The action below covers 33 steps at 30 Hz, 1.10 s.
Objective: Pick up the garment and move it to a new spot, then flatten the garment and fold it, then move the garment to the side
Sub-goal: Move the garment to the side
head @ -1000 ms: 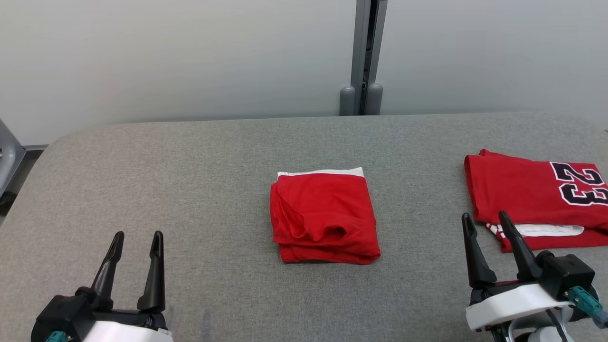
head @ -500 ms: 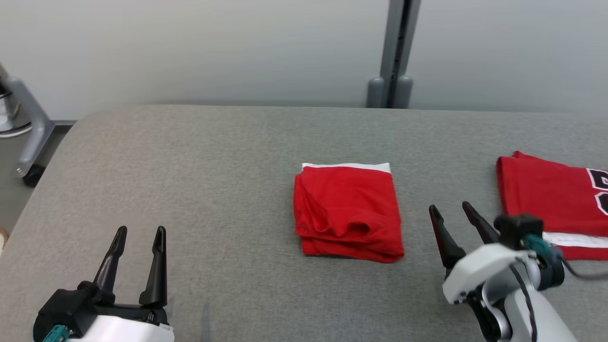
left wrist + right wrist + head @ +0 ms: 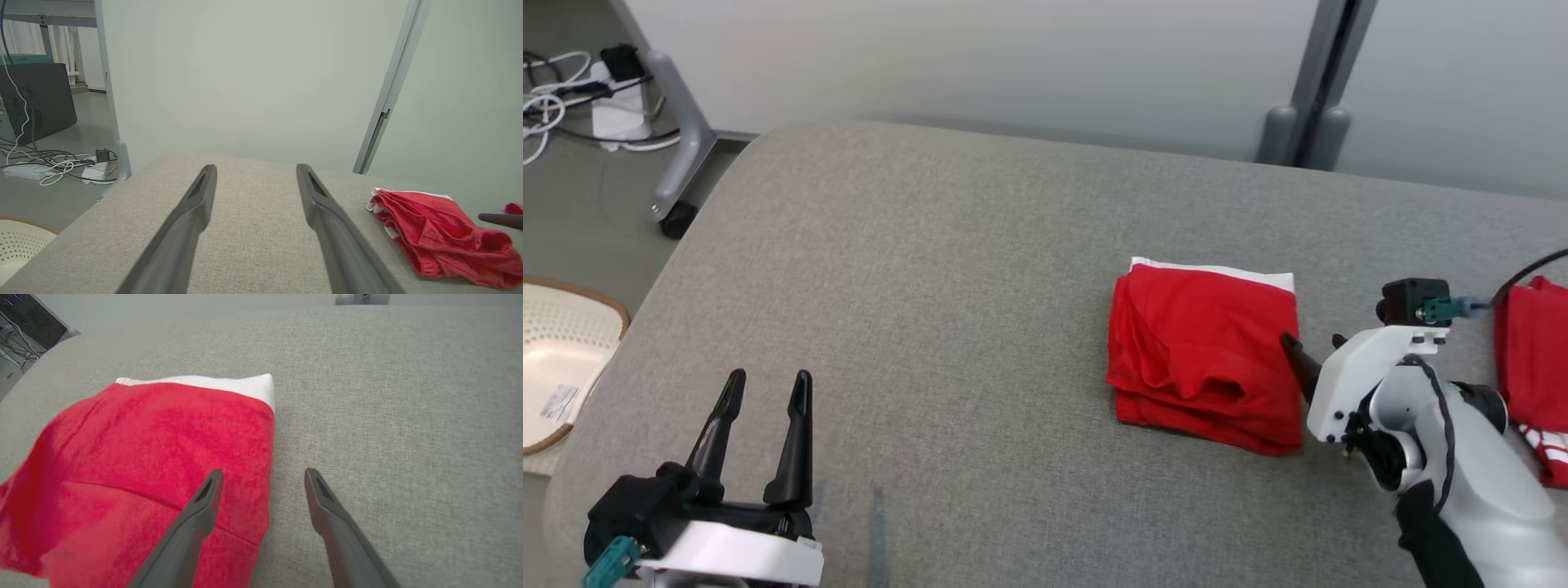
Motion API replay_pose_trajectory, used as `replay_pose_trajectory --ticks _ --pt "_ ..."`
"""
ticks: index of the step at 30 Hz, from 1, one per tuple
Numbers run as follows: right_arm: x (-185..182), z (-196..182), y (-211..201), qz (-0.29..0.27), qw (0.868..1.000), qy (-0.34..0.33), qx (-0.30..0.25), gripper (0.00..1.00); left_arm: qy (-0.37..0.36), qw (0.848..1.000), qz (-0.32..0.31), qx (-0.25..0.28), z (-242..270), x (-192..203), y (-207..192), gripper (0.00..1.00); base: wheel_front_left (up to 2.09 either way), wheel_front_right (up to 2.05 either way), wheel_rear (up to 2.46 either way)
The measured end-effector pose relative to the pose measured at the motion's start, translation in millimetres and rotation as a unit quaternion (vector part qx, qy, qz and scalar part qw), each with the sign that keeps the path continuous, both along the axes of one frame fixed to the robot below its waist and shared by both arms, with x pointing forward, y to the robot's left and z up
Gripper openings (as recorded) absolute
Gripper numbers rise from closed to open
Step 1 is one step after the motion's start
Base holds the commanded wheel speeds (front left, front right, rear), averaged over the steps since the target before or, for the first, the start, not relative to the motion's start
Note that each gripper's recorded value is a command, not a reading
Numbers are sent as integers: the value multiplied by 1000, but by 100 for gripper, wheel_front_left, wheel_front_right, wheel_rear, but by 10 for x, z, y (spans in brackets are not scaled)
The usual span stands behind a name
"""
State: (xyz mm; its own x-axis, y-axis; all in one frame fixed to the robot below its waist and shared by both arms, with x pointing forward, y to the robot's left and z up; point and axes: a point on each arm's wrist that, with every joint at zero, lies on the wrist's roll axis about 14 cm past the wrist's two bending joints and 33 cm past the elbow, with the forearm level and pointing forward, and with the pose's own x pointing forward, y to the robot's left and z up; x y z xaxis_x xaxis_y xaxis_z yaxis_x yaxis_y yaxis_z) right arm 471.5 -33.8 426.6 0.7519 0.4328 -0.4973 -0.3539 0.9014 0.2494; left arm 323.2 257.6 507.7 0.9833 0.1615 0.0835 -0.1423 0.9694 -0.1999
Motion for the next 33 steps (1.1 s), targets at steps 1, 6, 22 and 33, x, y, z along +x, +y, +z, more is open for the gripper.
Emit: replay_pose_trajectory --ticks 1,6,22,33 --pt "24 -45 6 0 1000 14 -1 100 0 1000 3 1 4 6 25 100 0 0 0" --pt "115 -242 79 9 997 69 -11 100 9 1000 17 0 -34 -1 125 100 0 0 0" --pt "69 -479 392 34 992 122 1 0 26 999 40 -1 -111 -71 264 100 0 0 0" --pt "33 -231 252 12 998 61 25 0 4 1000 4 -3 -4 27 68 100 0 0 0"
